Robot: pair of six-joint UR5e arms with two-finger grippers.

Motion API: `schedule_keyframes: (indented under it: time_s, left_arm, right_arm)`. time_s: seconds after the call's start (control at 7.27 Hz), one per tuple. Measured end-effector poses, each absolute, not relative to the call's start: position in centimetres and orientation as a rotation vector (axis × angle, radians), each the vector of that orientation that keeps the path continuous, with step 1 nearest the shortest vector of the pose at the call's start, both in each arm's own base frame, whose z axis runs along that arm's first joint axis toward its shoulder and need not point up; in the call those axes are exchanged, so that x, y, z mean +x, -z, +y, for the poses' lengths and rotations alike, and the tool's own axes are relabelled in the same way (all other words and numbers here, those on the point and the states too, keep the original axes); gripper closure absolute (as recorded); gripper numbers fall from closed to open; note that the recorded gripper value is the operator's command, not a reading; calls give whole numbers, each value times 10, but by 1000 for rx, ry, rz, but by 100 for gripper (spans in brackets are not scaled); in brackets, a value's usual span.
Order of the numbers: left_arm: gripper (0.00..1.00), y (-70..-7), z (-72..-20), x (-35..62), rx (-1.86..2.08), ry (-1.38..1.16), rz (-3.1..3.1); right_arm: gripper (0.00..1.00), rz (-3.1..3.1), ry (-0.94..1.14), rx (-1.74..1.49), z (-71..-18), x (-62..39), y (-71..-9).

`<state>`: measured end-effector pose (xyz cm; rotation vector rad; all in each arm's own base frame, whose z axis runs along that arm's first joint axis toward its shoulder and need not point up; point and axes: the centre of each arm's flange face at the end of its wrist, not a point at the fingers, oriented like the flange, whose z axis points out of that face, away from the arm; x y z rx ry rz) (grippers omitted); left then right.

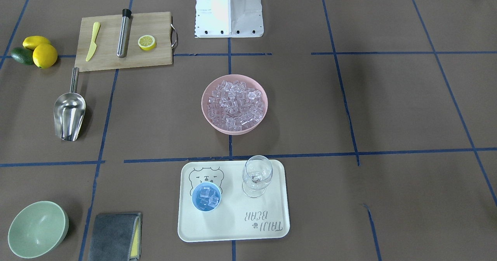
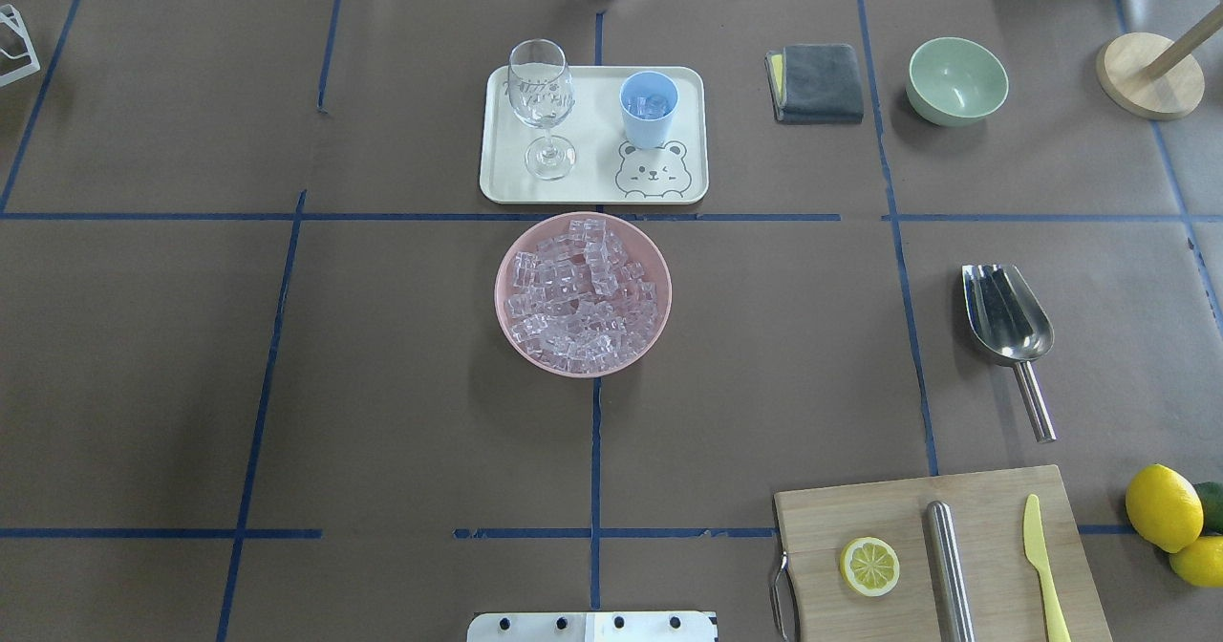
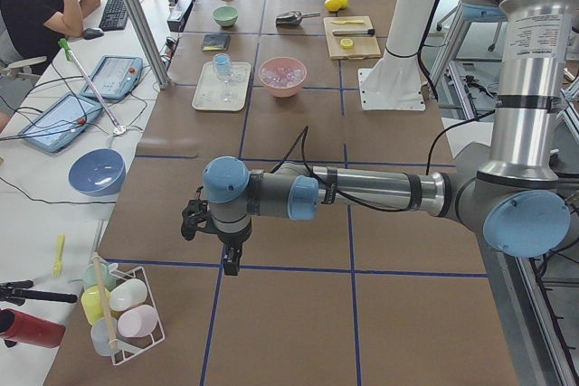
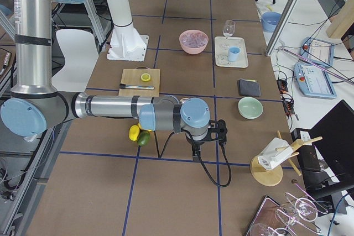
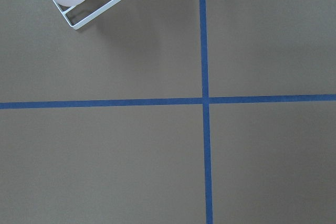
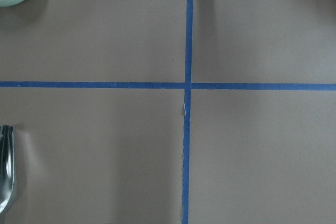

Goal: Put ice in cup with scoop

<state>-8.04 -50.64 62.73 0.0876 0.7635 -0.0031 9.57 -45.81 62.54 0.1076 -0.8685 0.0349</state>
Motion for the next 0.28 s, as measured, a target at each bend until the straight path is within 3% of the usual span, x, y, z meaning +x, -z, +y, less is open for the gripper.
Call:
schedule_keyframes:
  time_s: [0.28]
  left_arm:
    - [0,-627,-506,-80,88,3,763]
  right_arm:
    - [0,-868,-33,111,-458,96,-624]
